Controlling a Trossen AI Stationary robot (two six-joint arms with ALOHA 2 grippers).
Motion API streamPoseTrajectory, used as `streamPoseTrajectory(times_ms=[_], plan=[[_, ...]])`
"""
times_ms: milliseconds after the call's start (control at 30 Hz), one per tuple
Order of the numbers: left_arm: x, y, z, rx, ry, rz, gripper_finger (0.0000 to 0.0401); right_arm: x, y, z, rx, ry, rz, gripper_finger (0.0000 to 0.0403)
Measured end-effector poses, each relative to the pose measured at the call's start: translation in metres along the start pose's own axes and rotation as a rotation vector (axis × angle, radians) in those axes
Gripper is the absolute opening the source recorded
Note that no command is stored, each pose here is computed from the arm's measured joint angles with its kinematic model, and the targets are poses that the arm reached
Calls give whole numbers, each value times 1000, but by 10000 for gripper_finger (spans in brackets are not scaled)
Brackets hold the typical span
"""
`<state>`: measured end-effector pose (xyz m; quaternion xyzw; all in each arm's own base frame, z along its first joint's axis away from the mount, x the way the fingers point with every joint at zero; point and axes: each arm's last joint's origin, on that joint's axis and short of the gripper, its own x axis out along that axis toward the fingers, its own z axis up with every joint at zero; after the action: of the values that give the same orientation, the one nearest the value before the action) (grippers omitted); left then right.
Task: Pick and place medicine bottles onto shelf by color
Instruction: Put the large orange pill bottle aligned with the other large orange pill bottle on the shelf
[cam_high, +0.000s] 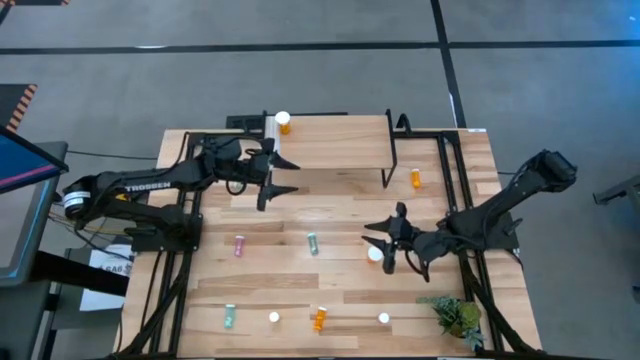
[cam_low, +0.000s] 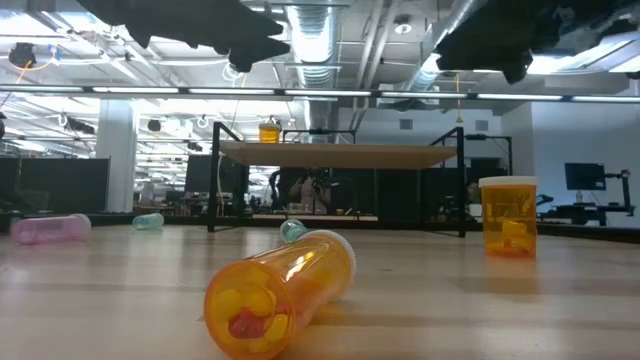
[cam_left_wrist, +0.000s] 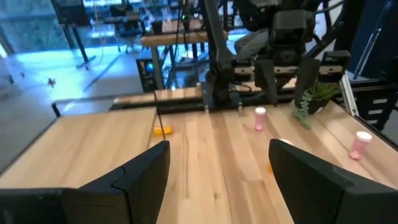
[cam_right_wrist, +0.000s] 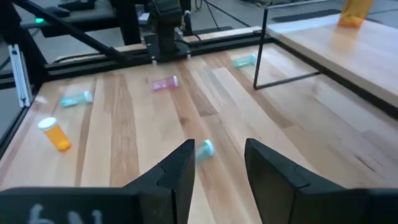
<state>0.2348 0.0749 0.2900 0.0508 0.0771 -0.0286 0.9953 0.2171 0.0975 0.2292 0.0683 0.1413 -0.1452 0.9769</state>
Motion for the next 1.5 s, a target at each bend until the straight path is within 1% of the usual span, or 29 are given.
streamPoseTrajectory(times_ms=[200, 267, 400, 467, 533, 667, 733, 833, 900, 1000, 1133, 1233, 1300, 1400, 1500], plan=[[0, 0, 3, 73, -30, -10, 261, -10, -6, 12, -64, -36, 12, 150], [0, 0, 3, 92, -33, -8, 261, -16, -12, 16, -96, -38, 7, 145], [2, 1, 3, 119, -36, 1, 261, -25, -27, 21, -121, -13, -22, 137], [4, 2, 3, 129, -58, 6, 261, -31, -34, 24, -101, -9, -32, 133], [6, 4, 8, 154, -116, 19, 261, -36, -39, 26, -65, -11, -27, 130], [5, 5, 15, 200, -187, 14, 261, -44, -39, 30, 1, -35, 11, 125], [4, 5, 18, 225, -217, 11, 261, -45, -36, 30, 1, -41, 11, 123], [3, 6, 22, 243, -258, 20, 261, -44, -32, 27, -12, -48, -22, 121], [2, 6, 25, 235, -272, 21, 261, -42, -30, 25, -21, -45, -36, 120], [3, 6, 23, 194, -248, 12, 261, -39, -28, 22, -35, -34, -46, 120], [5, 4, 15, 113, -169, -12, 261, -36, -26, 19, -48, -21, -50, 120], [8, -2, 7, 38, -87, -52, 261, -34, -24, 18, -40, -16, -51, 120], [11, -12, 3, 9, -36, -96, 261, -33, -22, 15, -23, -8, -45, 120], [18, -32, 1, 16, 3, -157, 261, -36, -14, 13, -18, -17, -13, 120], [26, -54, 0, 76, 15, -181, 261, -45, -3, 17, -13, -89, 18, 120]])
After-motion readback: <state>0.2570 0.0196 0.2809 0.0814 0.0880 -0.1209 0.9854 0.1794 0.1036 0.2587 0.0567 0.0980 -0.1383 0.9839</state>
